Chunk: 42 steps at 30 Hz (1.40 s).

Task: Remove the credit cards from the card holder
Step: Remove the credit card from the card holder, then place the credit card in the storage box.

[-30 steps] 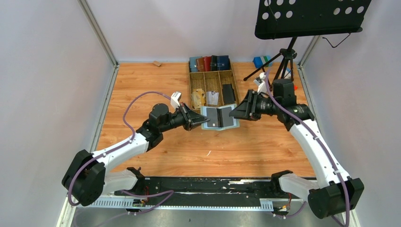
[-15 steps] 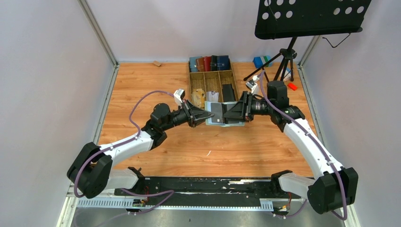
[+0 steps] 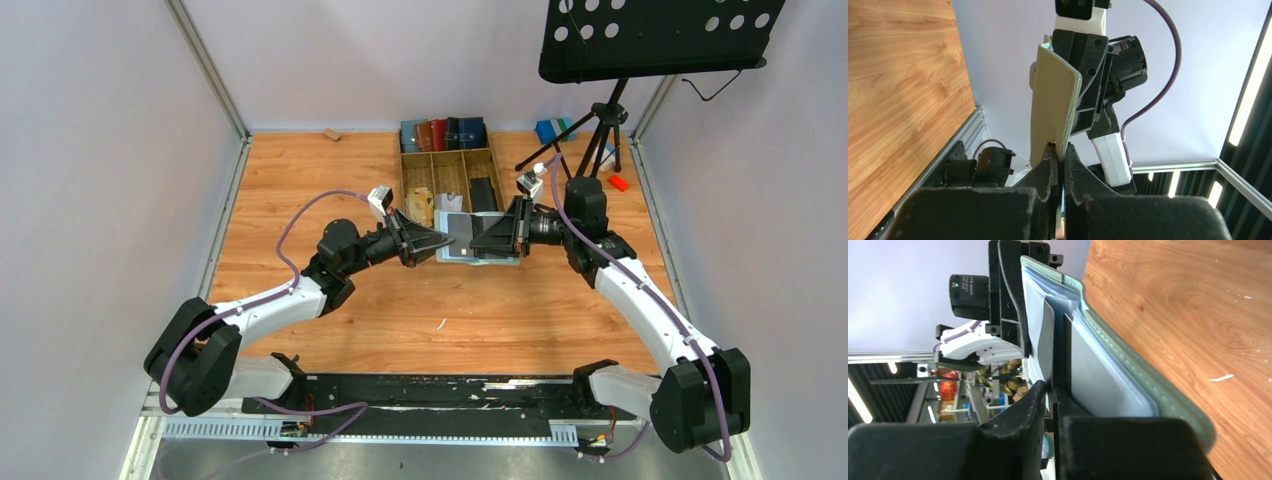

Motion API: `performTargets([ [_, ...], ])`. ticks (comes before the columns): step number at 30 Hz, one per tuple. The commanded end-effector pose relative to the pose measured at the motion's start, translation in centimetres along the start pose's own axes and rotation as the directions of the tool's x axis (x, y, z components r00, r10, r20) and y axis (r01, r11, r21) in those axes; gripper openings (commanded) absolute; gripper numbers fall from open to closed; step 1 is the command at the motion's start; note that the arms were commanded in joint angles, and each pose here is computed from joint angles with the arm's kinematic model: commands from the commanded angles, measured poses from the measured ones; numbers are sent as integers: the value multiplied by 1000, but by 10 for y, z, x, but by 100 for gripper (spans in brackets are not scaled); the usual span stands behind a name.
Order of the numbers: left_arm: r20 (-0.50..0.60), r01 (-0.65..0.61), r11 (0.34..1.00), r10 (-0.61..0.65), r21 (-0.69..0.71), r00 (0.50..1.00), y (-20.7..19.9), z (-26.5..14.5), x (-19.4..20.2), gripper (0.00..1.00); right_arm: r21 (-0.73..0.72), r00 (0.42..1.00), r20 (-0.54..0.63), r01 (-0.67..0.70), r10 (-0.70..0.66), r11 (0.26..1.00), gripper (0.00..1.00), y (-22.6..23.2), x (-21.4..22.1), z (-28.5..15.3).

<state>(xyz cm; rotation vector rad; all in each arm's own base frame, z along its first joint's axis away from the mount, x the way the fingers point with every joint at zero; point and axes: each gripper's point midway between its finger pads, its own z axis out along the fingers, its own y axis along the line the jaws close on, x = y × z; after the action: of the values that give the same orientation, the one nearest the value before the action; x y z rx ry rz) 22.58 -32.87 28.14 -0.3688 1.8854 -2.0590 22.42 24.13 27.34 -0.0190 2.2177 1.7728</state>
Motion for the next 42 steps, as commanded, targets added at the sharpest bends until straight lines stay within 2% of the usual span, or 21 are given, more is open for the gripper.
performTargets([
  [1, -9, -44, 993, 45, 113, 999, -33, -5, 6, 0, -108, 997, 38, 64, -61, 992, 5, 32, -5, -4],
  [3, -1, -45, 993, 46, 113, 999, -32, -7, 6, 0, -106, 997, 46, 74, -69, 992, 0, 33, -6, -6],
  [10, 51, -48, 993, 43, 111, 998, -32, -14, -2, 0, -60, 997, 81, 9, -4, 998, 0, 11, -8, -18],
  [18, 88, -69, 994, 61, 88, 994, -32, -24, -10, 0, -12, 996, 94, 10, -9, 1000, 0, 5, -10, -21],
  [21, 100, -78, 997, 77, 11, 992, -18, -28, -13, 0, 10, 995, 101, 18, -19, 1000, 0, 3, -12, -22],
  [23, 109, -83, 986, 100, -147, 989, 9, -35, -17, 0, 37, 994, 109, 29, -33, 999, 0, 3, -15, -22],
  [27, 98, -142, 888, 204, -437, 974, 47, -60, -21, 0, 138, 990, 110, 68, -83, 988, 0, -8, -24, -24],
  [31, 76, -150, 855, 215, -497, 974, 55, -67, -19, 0, 259, 987, 108, 87, -118, 962, 0, -27, -37, -25],
  [42, -7, -189, 782, 230, -594, 973, 78, -80, -13, 0, 435, 979, 65, 147, -194, 888, 0, -65, -79, -20],
])
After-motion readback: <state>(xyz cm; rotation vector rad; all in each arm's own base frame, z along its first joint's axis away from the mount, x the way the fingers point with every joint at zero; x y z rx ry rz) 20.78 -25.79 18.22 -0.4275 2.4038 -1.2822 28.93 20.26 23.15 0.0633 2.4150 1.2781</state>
